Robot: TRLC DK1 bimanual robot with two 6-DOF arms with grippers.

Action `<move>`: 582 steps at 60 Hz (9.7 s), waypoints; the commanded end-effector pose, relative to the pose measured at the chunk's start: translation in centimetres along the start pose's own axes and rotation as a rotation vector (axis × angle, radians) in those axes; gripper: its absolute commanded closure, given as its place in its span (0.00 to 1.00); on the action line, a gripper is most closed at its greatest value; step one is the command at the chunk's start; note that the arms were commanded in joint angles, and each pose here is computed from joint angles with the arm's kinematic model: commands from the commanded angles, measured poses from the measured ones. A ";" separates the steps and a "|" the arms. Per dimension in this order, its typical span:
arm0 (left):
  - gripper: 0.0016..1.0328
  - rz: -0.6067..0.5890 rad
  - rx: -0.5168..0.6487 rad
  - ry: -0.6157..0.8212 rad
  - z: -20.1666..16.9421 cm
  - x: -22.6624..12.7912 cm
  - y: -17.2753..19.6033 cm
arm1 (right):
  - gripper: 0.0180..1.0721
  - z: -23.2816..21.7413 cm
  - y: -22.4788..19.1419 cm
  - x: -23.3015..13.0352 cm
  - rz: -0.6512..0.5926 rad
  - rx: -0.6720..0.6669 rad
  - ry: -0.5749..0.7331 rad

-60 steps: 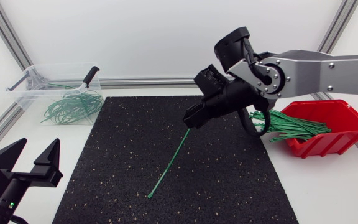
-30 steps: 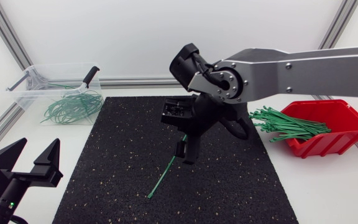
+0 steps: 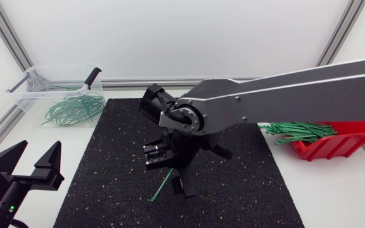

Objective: Take a green cable tie from the red box, thread the tail through the head to close it, then place it in the transparent bin on the left.

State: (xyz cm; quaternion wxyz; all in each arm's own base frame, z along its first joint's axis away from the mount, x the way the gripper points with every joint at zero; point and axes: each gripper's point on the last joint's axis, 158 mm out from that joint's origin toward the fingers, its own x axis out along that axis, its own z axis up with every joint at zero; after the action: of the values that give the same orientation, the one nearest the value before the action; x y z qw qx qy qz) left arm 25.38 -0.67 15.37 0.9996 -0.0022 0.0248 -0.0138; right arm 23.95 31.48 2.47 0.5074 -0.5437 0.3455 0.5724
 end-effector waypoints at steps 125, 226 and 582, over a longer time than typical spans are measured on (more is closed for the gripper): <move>0.04 -0.004 -0.022 0.057 -2.3 0.1 -0.1 | 0.61 4.5 4.7 5.9 0.204 -0.375 0.090; 0.04 -0.030 -0.017 0.053 -2.2 0.1 -0.8 | 0.90 6.0 3.5 0.7 0.219 -0.493 0.094; 0.97 -1.545 0.045 0.026 6.3 -1.4 -20.9 | 0.29 7.6 -4.5 -20.3 0.443 -0.059 -1.083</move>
State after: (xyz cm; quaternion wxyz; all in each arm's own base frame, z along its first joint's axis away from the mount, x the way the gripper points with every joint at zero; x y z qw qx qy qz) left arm 23.46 -22.28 21.20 0.6981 0.0093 0.0269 -0.7154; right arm 23.35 36.14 22.48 0.4508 -0.0940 0.1365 0.8771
